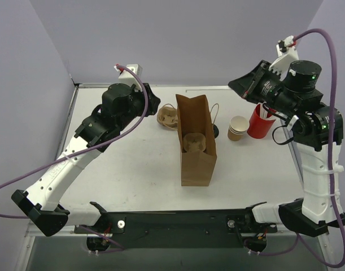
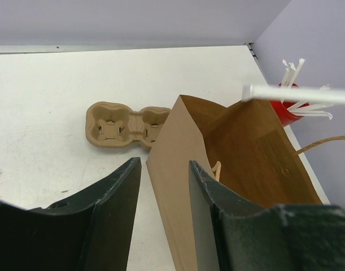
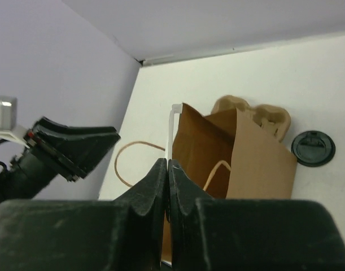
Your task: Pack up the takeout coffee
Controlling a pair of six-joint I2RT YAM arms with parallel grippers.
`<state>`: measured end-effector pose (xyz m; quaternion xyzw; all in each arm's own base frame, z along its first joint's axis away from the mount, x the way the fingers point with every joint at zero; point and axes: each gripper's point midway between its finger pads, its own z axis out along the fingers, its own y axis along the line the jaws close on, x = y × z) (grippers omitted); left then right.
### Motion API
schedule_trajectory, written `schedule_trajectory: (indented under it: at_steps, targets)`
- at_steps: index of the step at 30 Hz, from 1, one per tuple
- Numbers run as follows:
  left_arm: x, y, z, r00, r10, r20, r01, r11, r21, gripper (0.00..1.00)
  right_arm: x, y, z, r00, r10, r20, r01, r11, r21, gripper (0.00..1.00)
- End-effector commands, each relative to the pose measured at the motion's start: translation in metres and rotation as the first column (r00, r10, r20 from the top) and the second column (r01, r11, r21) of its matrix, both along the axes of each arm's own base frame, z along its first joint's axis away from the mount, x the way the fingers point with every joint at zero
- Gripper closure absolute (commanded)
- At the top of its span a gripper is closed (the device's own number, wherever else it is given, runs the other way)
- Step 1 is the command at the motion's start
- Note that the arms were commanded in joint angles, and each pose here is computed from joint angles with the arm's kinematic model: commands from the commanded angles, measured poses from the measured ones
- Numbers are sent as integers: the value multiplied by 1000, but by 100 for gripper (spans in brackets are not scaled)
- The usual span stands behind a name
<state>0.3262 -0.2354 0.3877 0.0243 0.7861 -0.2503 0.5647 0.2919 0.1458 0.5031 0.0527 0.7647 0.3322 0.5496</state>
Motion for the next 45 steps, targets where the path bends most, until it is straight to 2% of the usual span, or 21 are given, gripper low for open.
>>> schedule_trajectory:
  at_steps: [1,9,17,20,21,24,27,30,32,38,40,45]
  targets:
    - [-4,11,13,999,24,25,-23,999,-26,51,-28,5,-24,994,84,-71,-90,992,-85,100]
    - [-3,9,8,1000,27,3,-27,999,-29,51,-42,9,-58,977,131,-167,-164,965,-203,100]
    - [-2,8,0,999,33,-23,-34,999,-29,51,-46,20,-71,969,163,-186,-212,935,-285,100]
    - [-2,9,-5,998,42,-42,-43,999,-22,51,-46,23,-74,967,173,-186,-224,926,-305,83]
    - [-2,9,-6,998,45,-47,-46,999,-18,51,-45,24,-74,967,177,-185,-229,923,-309,69]
    - [-2,11,-10,996,59,-60,-60,998,-10,50,-44,29,-74,965,189,-183,-239,921,-307,53]
    - [-2,14,-13,995,73,-69,-73,997,-5,44,-44,33,-70,965,200,-171,-243,927,-287,47]
    - [0,18,-17,993,80,-84,-80,997,13,18,-39,29,-60,977,164,-137,-196,942,-273,43]
    - [1,26,-23,988,112,-105,-108,993,44,10,-30,15,-56,991,56,-118,-88,957,-277,36]
    - [0,50,-60,953,223,-204,-200,971,129,7,-9,-31,-80,965,-170,-199,119,962,-245,16]
    - [-1,56,-68,941,250,-230,-224,966,132,7,-6,-52,-83,948,-243,-208,198,956,-215,13]
    - [-7,66,-78,930,279,-238,-258,959,115,6,2,-69,-116,901,-320,-294,268,942,-204,11]
